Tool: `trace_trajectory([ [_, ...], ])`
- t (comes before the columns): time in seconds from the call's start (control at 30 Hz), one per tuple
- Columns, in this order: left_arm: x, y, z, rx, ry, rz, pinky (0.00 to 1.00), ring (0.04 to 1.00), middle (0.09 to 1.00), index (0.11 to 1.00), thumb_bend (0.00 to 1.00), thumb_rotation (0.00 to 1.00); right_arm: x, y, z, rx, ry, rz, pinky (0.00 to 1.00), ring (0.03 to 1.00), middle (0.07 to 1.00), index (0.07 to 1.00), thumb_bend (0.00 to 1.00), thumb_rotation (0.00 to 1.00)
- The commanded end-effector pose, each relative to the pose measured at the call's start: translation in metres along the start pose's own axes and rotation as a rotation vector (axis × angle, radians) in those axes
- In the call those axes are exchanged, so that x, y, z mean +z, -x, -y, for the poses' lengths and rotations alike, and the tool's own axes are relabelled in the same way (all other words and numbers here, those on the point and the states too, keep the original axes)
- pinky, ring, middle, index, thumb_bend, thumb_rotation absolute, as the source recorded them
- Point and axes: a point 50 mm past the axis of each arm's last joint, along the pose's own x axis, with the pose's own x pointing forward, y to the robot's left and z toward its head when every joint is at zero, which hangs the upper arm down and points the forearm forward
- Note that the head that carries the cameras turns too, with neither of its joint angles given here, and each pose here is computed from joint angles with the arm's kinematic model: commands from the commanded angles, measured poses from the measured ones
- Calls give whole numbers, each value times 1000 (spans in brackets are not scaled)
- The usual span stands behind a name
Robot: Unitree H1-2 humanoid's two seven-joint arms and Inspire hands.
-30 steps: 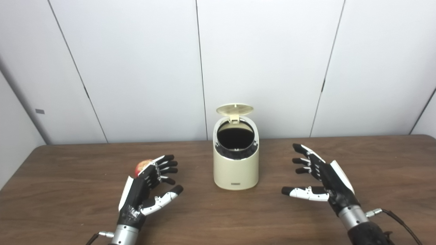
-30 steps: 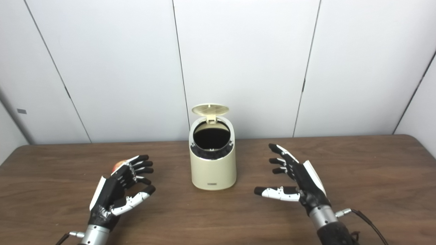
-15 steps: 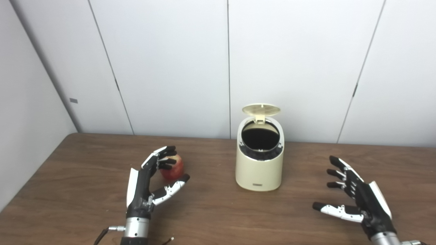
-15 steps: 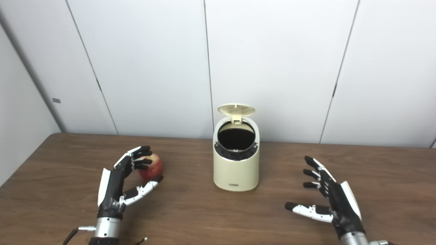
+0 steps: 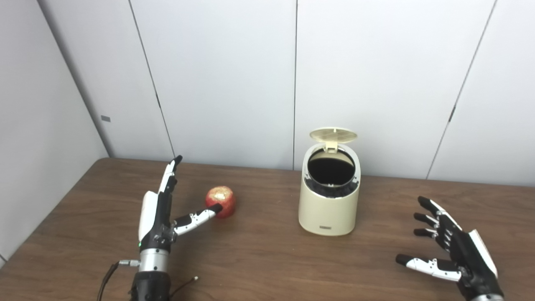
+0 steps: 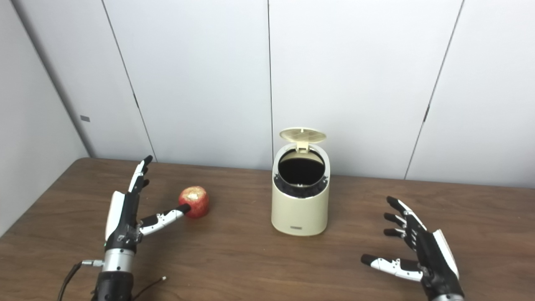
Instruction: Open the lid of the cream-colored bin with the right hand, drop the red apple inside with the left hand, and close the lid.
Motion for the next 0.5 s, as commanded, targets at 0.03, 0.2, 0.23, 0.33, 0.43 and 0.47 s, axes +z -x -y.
trace_trajectory([
  [0.03, 7, -21, -6, -9, -36, 26, 911, 974, 998, 1000, 952, 317, 18, -11, 11, -16, 5, 75, 737, 865, 939, 899, 747, 0],
  [0.2, 2, -28, 2, -88, -97, -68, 821, 917, 949, 1000, 980, 344, 20, -11, 14, -21, 10, 79, 727, 856, 939, 896, 758, 0],
  [0.23, 1, -30, 3, -99, -113, -77, 822, 917, 941, 1000, 982, 337, 20, -11, 14, -23, 10, 77, 726, 854, 939, 896, 756, 0],
  [0.33, -3, -33, 7, -123, -148, -96, 804, 911, 938, 997, 991, 338, 22, -11, 14, -26, 12, 78, 735, 850, 937, 895, 750, 0],
  [0.43, -7, -36, 11, -134, -174, -107, 790, 897, 926, 980, 998, 346, 22, -11, 15, -26, 14, 81, 749, 850, 935, 897, 746, 0],
  [0.47, -8, -37, 12, -135, -185, -107, 783, 888, 916, 967, 990, 328, 22, -11, 15, -25, 13, 82, 750, 851, 936, 897, 744, 0],
])
